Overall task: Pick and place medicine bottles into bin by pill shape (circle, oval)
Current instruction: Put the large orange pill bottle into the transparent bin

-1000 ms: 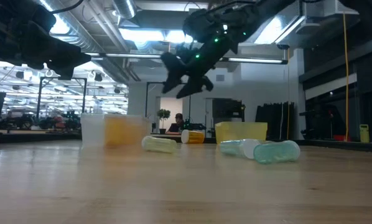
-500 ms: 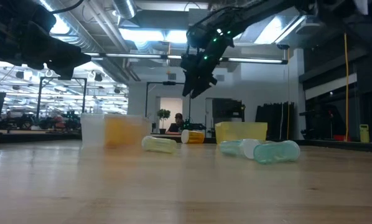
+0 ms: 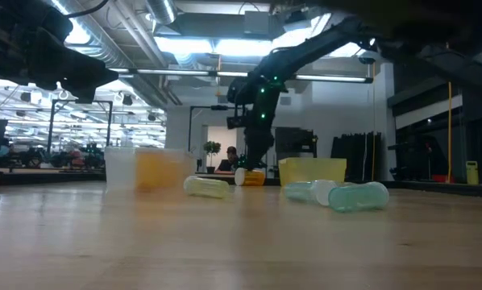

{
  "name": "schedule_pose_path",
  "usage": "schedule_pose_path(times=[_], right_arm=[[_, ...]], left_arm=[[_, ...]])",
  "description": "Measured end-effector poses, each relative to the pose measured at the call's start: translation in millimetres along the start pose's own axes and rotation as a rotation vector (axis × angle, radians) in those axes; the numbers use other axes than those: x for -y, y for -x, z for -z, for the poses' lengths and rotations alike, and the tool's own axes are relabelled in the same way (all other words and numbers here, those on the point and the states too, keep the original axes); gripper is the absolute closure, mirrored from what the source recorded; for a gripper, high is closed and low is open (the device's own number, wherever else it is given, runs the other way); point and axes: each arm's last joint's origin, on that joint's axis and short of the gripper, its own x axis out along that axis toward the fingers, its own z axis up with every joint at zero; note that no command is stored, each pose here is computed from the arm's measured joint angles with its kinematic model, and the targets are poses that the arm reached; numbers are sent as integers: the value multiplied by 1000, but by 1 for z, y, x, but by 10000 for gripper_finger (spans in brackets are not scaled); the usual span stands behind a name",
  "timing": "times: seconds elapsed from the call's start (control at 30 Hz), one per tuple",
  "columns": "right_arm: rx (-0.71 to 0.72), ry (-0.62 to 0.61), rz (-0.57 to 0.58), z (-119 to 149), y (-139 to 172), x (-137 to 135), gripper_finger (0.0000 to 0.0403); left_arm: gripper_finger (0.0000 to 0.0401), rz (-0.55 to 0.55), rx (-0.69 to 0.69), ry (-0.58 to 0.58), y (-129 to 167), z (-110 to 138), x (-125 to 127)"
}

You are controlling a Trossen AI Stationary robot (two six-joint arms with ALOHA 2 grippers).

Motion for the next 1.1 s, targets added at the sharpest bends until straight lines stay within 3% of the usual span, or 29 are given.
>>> schedule_pose_path(times=[0.37,0.6,0.8,1.1], right_arm=[[29,141,24,2,-17,11,134],[-70,102,-54,21,-36,12,159],[-69,72,-57,21,-37,12,171],[0,37,-19,0,-12,15,224]], left_arm=[[252,-1,-5,2,0,0,0],[252,-2,-7,21,0,1,0],[252,-16,-27,19,0,3,-1],[252,-21,-27,22,0,3,-1]])
